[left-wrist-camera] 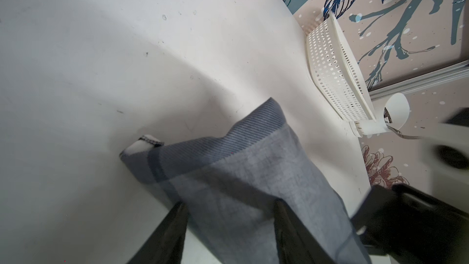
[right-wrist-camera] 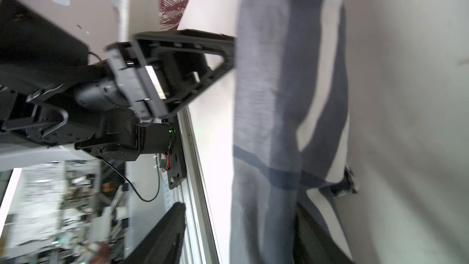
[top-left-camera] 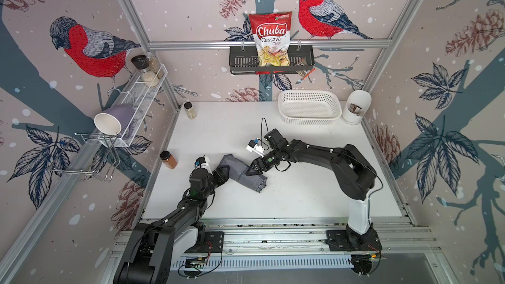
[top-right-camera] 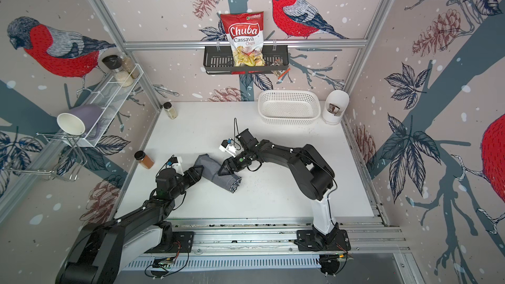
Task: Roll up the pillowcase
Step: Roll the pillowcase at the center of the board, then pick up the pillowcase from the center of the board.
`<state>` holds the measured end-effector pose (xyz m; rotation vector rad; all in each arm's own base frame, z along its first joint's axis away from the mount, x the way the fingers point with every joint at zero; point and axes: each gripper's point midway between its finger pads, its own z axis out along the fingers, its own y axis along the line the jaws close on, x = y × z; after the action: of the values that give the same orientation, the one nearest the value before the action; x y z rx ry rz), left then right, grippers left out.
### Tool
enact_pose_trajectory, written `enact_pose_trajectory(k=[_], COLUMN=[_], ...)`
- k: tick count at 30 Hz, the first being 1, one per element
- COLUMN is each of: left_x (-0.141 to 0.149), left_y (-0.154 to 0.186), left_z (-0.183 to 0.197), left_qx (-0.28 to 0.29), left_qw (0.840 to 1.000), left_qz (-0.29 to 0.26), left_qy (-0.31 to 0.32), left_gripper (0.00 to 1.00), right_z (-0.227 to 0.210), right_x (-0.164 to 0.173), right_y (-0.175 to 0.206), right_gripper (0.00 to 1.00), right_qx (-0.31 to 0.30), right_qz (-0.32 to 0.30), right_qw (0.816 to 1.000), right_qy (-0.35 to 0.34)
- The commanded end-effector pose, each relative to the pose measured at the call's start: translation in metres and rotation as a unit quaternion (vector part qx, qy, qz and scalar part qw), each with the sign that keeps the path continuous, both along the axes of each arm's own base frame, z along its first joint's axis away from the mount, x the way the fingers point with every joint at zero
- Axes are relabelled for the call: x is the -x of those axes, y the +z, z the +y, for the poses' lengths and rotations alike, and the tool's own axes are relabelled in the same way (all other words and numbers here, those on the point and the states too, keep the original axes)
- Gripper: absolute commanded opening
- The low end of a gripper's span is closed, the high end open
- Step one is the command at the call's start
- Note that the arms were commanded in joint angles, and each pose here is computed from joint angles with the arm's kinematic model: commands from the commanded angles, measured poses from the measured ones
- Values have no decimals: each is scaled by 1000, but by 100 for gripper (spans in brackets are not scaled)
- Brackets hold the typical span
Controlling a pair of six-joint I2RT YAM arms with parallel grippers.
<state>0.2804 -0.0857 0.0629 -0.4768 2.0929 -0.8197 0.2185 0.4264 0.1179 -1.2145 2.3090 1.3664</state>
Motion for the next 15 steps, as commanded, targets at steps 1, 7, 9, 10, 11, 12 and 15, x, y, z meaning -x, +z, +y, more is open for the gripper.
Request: enact_pose_trajectory(k=[1,7,9,10,11,12,15], left_x=[-5,-4,-4,-4,-5,-5,-4], left_y=[8,5,4,4,4,4,2], left_z=[4,5,6,6,7,8,12], left_qx=[-13,-17,-19,-20,-22,-23,-27], left_qw=[1000,1000,1000,1000,999,999,999], left_qz=[-25,-21,-20,-19,-19,-19,-14], left_qy=[8,10,11,12,14,15,25], left_gripper=[58,58,58,58,58,58,58], right_z=[-4,7,20,26,32,35,38], right_x=[-44,-17,-3,1,1,-2,-10], right_y=[12,0,-10,-17,-24,-32,-54], right_gripper=[80,94,97,97,98,98,100], right_qx=[57,203,224,230,239,249,276], right_qz=[-247,-555,-592,-592,-587,-582,-566], right_qw=[964,804,773,771,773,773,775], right_qy=[-80,-73,-49,-39,-33,-36,-42])
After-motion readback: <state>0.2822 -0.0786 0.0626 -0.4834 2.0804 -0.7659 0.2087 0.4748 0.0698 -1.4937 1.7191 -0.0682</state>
